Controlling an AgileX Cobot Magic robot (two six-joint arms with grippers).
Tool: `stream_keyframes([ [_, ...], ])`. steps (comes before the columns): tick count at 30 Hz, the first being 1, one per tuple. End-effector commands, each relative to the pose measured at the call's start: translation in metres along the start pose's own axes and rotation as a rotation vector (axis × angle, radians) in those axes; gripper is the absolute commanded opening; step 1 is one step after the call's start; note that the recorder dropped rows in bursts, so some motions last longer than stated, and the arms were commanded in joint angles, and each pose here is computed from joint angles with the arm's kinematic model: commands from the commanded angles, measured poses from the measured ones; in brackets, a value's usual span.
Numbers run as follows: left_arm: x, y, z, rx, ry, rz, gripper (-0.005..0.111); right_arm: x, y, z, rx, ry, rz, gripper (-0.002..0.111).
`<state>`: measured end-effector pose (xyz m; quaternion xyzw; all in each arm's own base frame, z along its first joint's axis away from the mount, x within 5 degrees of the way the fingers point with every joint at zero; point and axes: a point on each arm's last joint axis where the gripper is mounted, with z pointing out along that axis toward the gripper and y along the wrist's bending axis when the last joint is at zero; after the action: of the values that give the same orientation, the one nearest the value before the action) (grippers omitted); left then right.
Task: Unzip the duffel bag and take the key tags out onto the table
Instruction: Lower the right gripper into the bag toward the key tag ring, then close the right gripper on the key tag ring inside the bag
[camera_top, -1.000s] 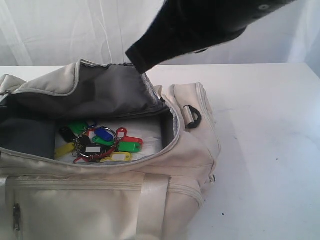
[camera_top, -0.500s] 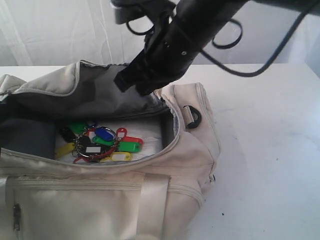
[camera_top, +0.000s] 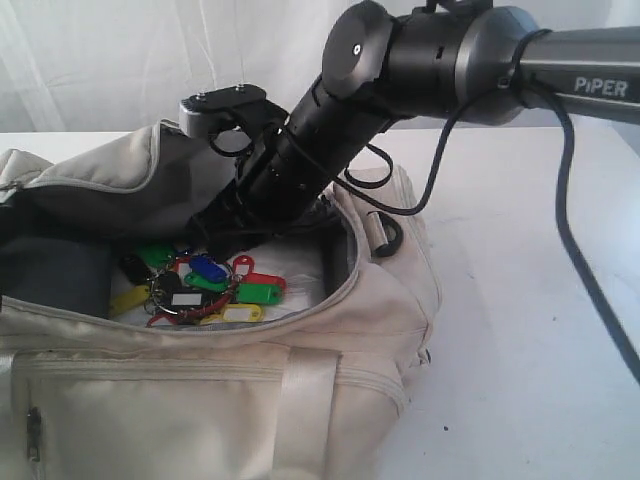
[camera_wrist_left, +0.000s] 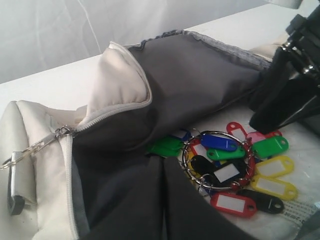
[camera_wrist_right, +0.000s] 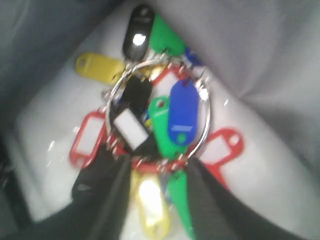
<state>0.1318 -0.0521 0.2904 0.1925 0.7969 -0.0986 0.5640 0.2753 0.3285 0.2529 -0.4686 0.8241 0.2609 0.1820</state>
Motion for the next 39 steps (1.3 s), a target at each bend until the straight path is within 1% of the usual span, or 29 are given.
stream_keyframes([
  [1, 0.0, 0.0, -0.001, 0.002, -0.001, -0.03, 0.0, -0.013, 0.006, 0.009, 0.071, -0.117, -0.074, 0.058],
  [3, 0.0, 0.0, -0.001, 0.002, -0.001, -0.03, 0.0, -0.016, 0.004, 0.011, 0.115, -0.144, -0.104, 0.059],
  [5, 0.0, 0.0, -0.001, 0.002, -0.001, -0.03, 0.0, -0.015, 0.0, 0.018, 0.126, -0.145, -0.088, 0.059],
  [7, 0.0, 0.0, -0.001, 0.002, -0.001, -0.03, 0.0, -0.011, -0.003, 0.026, 0.131, -0.106, -0.1, 0.061],
  [11, 0.0, 0.0, -0.001, 0.002, -0.001, -0.03, 0.0, -0.001, -0.007, 0.04, 0.113, -0.026, -0.099, 0.062],
  [17, 0.002, 0.0, -0.001, 0.0, 0.0, -0.031, 0.0, 0.005, -0.015, 0.06, 0.119, -0.008, -0.078, 0.061],
  [22, 0.007, 0.001, 0.001, -0.014, -0.012, -0.074, 0.0, 0.015, -0.02, 0.078, 0.104, 0.052, -0.042, 0.06],
  [24, 0.007, 0.001, 0.001, -0.014, -0.012, -0.074, 0.0, 0.019, -0.02, 0.081, 0.094, 0.079, -0.027, 0.052],
  [25, 0.007, 0.001, 0.001, -0.015, -0.014, -0.074, 0.0, 0.019, -0.02, 0.081, 0.095, 0.078, 0.012, 0.043],
  [26, 0.007, 0.001, 0.001, -0.015, -0.014, -0.074, 0.0, 0.019, -0.02, 0.081, 0.095, 0.078, 0.036, 0.036],
  [28, 0.007, 0.001, 0.001, -0.015, -0.015, -0.074, 0.0, 0.021, -0.019, 0.079, 0.087, 0.102, 0.066, 0.005],
  [29, 0.007, 0.001, 0.001, -0.015, -0.015, -0.074, 0.0, 0.02, -0.018, 0.077, 0.085, 0.102, 0.067, 0.0],
  [31, 0.007, 0.001, 0.001, -0.015, -0.015, -0.074, 0.0, 0.017, -0.014, 0.069, 0.081, 0.095, 0.065, 0.0],
  [36, 0.007, 0.001, 0.001, -0.015, -0.015, -0.074, 0.0, -0.001, 0.003, 0.02, 0.081, 0.001, 0.028, 0.0],
  [39, 0.007, 0.001, 0.001, -0.015, -0.015, -0.074, 0.0, -0.008, 0.01, 0.001, 0.085, -0.044, 0.013, 0.0],
])
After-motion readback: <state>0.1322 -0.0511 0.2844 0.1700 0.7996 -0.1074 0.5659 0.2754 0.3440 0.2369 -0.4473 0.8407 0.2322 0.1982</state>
